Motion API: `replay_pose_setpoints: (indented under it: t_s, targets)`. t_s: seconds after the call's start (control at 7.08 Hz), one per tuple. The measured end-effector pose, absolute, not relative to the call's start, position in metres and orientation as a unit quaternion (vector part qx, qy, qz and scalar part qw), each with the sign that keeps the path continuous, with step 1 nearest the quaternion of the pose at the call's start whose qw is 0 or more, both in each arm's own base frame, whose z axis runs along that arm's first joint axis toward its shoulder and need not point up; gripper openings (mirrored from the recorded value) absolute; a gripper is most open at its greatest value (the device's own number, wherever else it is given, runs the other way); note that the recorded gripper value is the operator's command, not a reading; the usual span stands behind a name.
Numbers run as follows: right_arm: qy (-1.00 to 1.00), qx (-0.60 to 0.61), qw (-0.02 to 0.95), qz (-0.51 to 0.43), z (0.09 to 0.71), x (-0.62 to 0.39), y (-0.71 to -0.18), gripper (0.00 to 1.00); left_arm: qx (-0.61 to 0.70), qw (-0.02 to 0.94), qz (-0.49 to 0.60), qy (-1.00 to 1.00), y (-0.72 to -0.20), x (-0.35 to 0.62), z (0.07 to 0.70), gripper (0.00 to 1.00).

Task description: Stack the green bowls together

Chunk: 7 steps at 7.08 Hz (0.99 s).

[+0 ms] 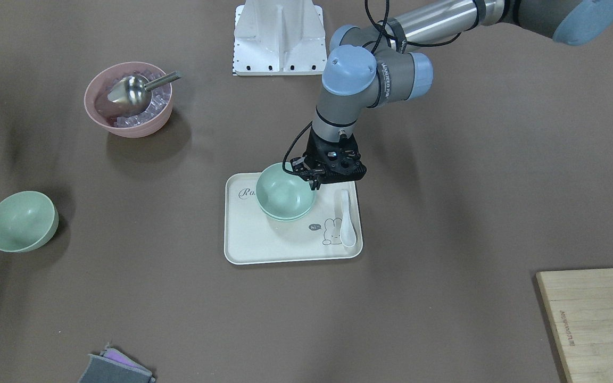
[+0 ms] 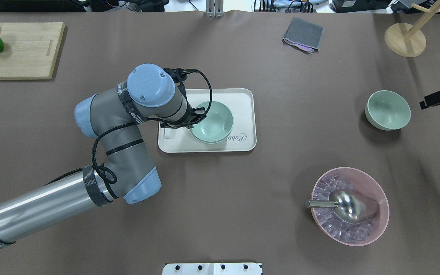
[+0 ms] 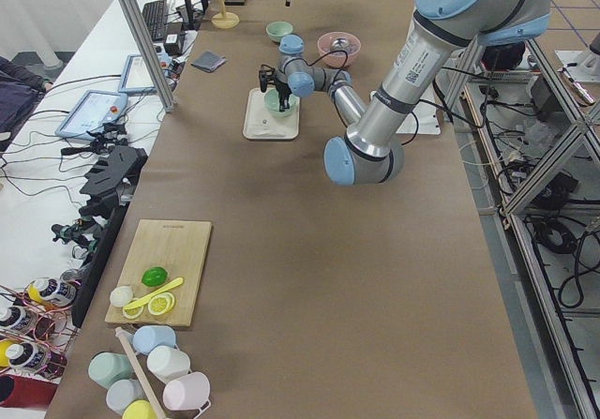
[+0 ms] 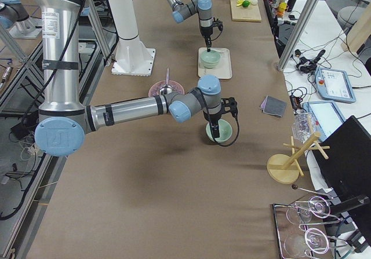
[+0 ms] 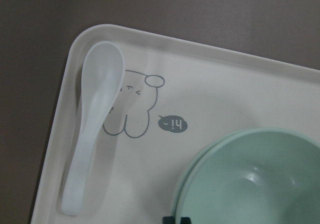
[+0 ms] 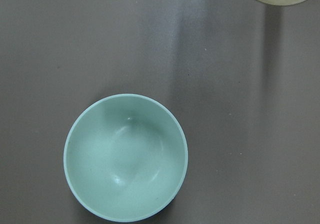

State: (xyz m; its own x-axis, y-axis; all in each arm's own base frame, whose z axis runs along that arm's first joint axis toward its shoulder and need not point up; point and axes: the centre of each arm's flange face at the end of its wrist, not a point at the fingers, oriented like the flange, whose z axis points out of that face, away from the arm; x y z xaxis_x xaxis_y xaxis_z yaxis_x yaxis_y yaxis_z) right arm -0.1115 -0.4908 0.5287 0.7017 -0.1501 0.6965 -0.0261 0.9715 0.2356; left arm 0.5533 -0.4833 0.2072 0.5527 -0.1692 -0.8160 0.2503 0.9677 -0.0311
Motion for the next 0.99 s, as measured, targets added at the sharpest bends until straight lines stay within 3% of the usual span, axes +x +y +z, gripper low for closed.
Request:
replay_pose_setpoints:
  t_s: [0.14, 0.71, 0.99]
  targets:
    - [-0.385, 0.115, 0.915, -0.034, 0.529, -0.112, -0.491, 1.0, 0.047, 0.878, -0.117, 0.461, -0.484, 0.553, 0.206, 0.98]
    - [-0.388, 0.12, 0.913, -0.037, 0.523, -0.112, -0.492, 1.0, 0.061, 0.869, -0.105, 0.479, -0.479, 0.524, 0.194, 0.98]
    - [-0.399, 0.151, 0.903, -0.048, 0.505, -0.112, -0.492, 1.0, 0.066, 0.879, -0.061, 0.467, -0.486, 0.45, 0.226, 0.98]
